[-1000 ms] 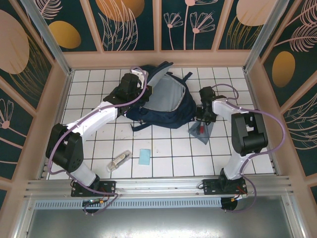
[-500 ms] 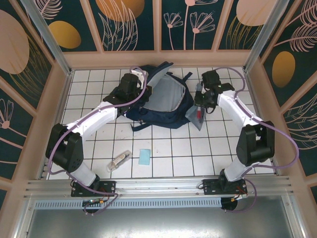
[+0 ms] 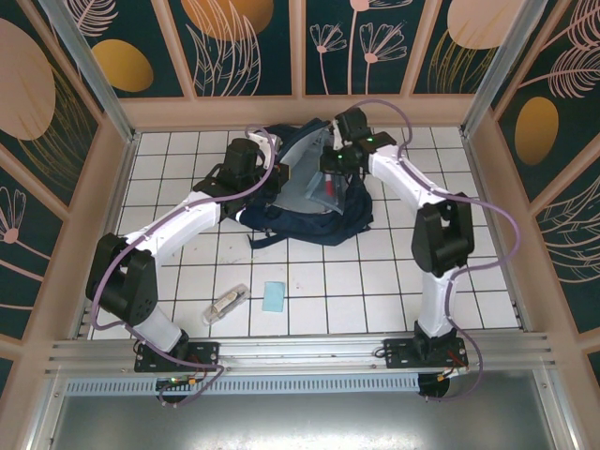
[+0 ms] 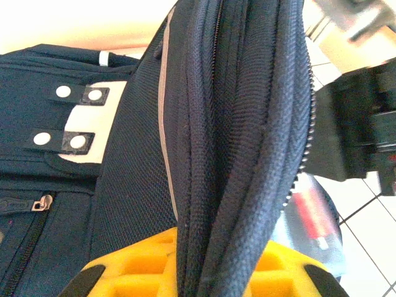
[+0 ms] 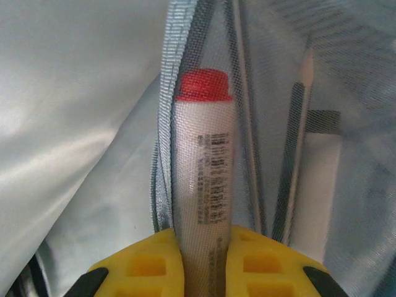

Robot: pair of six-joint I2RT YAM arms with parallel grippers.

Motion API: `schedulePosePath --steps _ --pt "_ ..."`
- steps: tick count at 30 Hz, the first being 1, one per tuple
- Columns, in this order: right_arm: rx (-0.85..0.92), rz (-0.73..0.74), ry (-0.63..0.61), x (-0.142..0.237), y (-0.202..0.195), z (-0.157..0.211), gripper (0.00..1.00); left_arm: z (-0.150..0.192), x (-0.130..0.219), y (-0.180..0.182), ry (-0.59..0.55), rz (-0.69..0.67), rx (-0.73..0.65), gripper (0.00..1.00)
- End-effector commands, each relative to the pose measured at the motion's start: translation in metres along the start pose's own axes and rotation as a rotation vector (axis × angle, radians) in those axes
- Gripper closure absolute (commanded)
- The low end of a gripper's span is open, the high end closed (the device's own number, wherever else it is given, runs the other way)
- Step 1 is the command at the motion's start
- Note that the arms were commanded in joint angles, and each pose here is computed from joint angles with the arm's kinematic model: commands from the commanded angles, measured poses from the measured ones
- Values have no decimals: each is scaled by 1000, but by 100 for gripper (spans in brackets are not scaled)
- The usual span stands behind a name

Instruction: Pack the student bag

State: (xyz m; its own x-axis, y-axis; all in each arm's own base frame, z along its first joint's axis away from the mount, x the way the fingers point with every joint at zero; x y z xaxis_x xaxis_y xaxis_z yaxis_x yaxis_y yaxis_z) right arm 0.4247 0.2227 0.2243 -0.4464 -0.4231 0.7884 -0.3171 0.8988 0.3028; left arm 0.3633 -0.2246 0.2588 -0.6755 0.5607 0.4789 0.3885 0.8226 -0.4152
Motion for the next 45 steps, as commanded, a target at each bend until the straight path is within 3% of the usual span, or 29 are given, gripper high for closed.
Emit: schedulePosePath --steps 1,9,16,19,22,26,33,41,45 --pt "28 -76 -17 -11 20 -9 92 -30 24 -26 -136 145 10 100" --pt "-31 -203 43 -43 32 0 88 -39 27 -28 -183 148 31 100" --pt "-17 -190 -18 -22 38 -11 60 -39 27 -24 -193 110 48 100" --pt "-33 -150 -68 3 27 -5 56 -37 25 -21 -189 97 60 100" --pt "-90 -121 -117 24 4 9 56 -37 26 -23 -181 99 61 100" --pt "-202 -138 -130 24 -28 26 56 -38 32 -27 -181 132 54 100" --pt "-257 -237 -123 -13 -28 29 56 -37 36 -34 -160 195 35 100" --pt "-260 -423 -130 -44 -4 22 78 -35 31 -37 -111 236 59 100" --pt "-258 -465 -117 -66 10 17 79 -34 30 -40 -108 268 87 100"
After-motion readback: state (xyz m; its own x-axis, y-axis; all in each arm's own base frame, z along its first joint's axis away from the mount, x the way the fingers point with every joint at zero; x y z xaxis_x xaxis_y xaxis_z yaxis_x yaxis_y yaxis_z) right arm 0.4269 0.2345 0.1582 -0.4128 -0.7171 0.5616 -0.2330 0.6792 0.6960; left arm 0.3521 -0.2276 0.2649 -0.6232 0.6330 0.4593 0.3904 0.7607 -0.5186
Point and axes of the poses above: each hand's point on the last joint's axis, 136 mm out from that joint toward the fingers, its own x axis back along the fingers, its own y axis along the line the jaws close on, z = x × y, the point moved 8 cm from there along x, back along the fingers, and after that the axes turned 6 degrees about x, right-handed, at the moved point
